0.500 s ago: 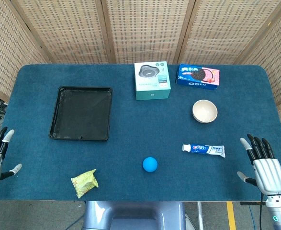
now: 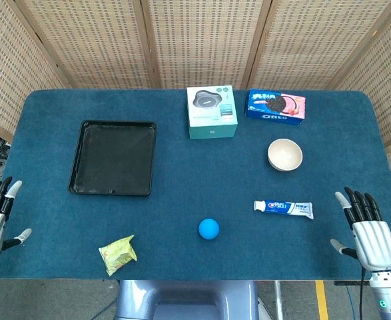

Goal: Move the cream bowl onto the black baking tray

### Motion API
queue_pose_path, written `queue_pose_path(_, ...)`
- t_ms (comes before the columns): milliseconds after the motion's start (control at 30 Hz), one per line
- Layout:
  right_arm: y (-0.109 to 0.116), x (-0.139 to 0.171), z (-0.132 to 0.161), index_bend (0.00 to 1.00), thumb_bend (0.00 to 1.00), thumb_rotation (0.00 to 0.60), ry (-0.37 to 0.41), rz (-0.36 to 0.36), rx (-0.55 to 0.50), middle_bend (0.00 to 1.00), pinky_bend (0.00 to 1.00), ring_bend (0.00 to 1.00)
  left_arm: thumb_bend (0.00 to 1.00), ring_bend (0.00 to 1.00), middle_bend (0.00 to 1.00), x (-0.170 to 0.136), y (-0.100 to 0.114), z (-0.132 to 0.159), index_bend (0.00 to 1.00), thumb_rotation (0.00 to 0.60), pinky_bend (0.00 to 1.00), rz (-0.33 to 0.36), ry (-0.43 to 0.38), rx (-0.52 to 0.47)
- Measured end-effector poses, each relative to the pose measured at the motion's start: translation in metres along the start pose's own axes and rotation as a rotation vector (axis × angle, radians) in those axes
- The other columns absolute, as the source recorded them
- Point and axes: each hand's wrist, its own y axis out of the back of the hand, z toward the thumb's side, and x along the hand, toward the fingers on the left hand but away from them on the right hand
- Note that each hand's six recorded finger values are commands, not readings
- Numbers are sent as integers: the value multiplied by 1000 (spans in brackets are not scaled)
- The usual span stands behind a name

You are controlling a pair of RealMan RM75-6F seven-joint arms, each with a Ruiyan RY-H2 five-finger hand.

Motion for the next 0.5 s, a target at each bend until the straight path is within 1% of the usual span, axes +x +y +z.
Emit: queue_pose_path(500,0,1,1,0,140,600,8,-2,-1,0,0,0,83,0,0,-1,3,1,0,600,0,15,-5,-11)
